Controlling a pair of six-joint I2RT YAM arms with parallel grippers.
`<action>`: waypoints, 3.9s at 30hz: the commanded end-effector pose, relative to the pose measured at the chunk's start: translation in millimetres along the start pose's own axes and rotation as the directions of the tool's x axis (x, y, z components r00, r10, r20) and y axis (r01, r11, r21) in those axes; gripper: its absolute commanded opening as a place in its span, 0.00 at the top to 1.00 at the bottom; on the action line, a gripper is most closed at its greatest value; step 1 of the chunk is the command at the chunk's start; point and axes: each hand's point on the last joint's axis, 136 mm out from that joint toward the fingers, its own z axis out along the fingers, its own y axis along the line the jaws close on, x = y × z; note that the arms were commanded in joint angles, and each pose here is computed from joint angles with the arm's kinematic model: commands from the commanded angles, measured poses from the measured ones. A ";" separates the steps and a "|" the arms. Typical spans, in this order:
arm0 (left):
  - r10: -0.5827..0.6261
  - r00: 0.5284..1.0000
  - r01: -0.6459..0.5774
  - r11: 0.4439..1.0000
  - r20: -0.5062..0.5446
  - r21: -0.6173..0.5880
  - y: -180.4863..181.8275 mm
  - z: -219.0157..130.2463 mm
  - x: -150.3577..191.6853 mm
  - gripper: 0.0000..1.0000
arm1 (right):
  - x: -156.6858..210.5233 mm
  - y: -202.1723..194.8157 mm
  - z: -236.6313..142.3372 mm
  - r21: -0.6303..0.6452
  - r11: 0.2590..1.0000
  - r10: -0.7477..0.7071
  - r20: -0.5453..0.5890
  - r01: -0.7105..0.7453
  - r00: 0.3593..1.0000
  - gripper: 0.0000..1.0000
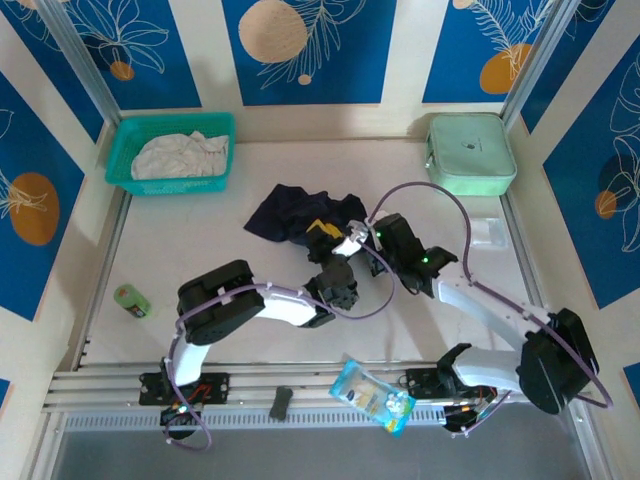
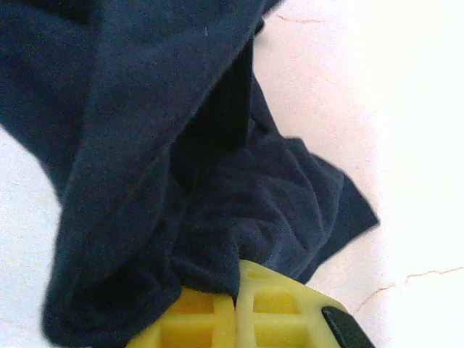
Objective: Fold and stack the t-shirts
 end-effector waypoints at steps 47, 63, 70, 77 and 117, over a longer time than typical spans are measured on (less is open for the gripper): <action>-0.097 0.522 0.775 0.470 -0.848 0.423 33.2 81.6 81.6 0.14 | 68.6 61.1 -29.1 -0.361 0.921 -0.007 -0.386 -0.144 0.923 1.00; -0.083 0.437 0.805 0.480 -0.896 0.348 -56.4 131.8 148.6 0.23 | 80.8 59.4 -22.6 -0.323 0.933 0.008 -0.422 -0.159 0.906 1.00; -0.159 0.468 0.826 0.428 -0.869 0.366 -59.5 145.2 129.1 0.44 | 80.6 57.2 -20.3 -0.315 0.935 0.011 -0.434 -0.163 0.901 1.00; -0.160 0.489 0.814 0.436 -0.857 0.384 -54.1 145.9 123.8 0.80 | 77.5 55.9 -19.0 -0.315 0.934 0.015 -0.431 -0.166 0.902 1.00; -0.370 0.308 0.672 0.736 -0.876 -0.075 188.6 -29.0 237.3 1.00 | -6.0 12.0 -19.2 -0.282 0.896 0.238 -0.345 -0.342 0.908 0.40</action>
